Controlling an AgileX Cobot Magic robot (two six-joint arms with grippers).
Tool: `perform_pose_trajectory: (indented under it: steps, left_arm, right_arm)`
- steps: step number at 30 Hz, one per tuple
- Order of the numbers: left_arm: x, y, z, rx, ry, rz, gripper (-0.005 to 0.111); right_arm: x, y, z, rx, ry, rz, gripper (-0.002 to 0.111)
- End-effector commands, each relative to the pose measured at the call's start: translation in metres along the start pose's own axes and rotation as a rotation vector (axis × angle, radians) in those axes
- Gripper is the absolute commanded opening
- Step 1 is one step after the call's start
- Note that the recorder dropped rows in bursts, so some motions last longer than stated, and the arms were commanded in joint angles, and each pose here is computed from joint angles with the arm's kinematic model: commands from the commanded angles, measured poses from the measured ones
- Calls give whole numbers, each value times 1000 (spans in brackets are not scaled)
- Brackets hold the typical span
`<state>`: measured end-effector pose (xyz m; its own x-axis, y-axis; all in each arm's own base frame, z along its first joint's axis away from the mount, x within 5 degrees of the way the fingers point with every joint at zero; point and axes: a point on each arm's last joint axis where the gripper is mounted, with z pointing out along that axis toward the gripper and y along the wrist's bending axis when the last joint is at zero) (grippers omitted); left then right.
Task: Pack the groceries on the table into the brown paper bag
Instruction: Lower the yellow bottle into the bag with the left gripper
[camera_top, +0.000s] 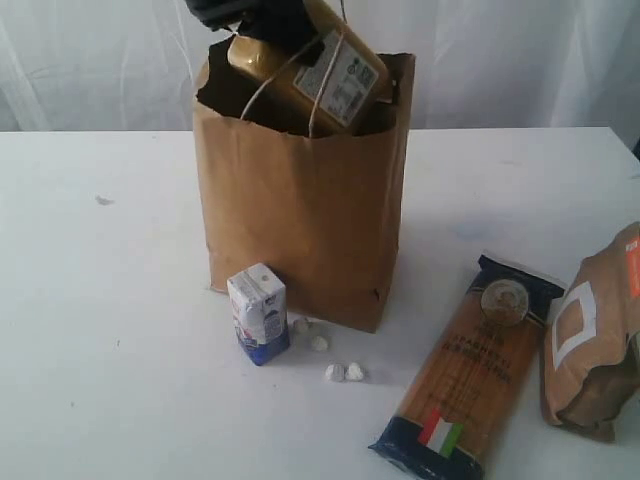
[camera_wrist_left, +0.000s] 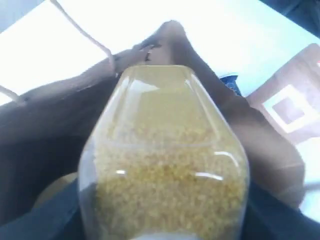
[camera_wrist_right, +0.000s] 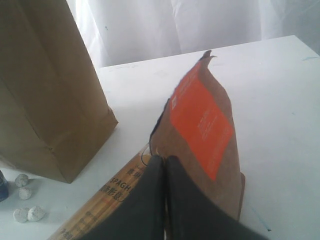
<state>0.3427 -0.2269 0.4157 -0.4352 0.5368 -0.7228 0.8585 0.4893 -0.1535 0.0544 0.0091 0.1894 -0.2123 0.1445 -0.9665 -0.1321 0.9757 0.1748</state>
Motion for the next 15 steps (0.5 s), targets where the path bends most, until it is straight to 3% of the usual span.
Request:
perform_pose_trajectory:
  steps: [1,15]
  left_arm:
    - [2,-5,9,97,32,-56,0]
    - [12,-5,47,170,139,-116,0]
  right_arm:
    - [0,0,0,3,-14,-1,0]
    - [0,0,0,3,-14,-1,0]
